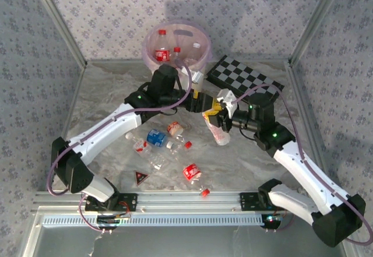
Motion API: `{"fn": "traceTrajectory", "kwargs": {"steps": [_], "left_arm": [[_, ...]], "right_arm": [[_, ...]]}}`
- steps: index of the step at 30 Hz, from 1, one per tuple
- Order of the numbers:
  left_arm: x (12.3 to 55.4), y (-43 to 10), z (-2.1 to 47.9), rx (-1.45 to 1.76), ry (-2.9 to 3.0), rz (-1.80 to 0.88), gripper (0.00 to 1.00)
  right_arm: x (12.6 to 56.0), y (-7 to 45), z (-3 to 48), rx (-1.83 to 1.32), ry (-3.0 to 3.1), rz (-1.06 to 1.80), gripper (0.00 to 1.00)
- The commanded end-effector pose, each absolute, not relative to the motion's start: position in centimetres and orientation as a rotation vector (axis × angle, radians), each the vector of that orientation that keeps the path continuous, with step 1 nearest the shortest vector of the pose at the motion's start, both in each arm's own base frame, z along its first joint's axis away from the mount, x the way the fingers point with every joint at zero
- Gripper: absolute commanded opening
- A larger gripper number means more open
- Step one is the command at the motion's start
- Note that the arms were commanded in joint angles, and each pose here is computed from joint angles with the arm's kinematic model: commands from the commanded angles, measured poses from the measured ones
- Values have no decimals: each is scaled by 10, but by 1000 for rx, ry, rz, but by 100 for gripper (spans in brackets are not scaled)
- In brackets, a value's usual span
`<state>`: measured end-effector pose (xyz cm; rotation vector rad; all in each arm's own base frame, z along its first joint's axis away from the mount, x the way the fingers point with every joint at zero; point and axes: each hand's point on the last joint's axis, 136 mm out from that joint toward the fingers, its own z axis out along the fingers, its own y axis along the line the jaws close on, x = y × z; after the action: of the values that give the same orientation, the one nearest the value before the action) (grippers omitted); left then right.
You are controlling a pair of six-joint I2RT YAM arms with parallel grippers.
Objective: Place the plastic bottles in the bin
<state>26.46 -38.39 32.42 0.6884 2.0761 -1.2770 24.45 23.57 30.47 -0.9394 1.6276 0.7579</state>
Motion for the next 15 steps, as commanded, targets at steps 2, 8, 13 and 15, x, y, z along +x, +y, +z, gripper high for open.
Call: {"fn": "traceTrajectory", "kwargs": {"steps": [2, 8, 13, 15], "left_arm": [[263, -392, 339, 719, 2021, -1300, 55], [267, -391, 339, 695, 2030, -1281, 33], [271, -389, 338, 675, 2032, -1254, 20], [273, -389, 340, 674, 2027, -1246, 18]], "right_arm": [[247, 235, 332, -895, 1546, 741, 21], [254, 234, 329, -857, 1557, 728, 21], [256, 233, 326, -851, 1562, 718, 21], [257, 232, 326, -853, 1569, 711, 24]]}}
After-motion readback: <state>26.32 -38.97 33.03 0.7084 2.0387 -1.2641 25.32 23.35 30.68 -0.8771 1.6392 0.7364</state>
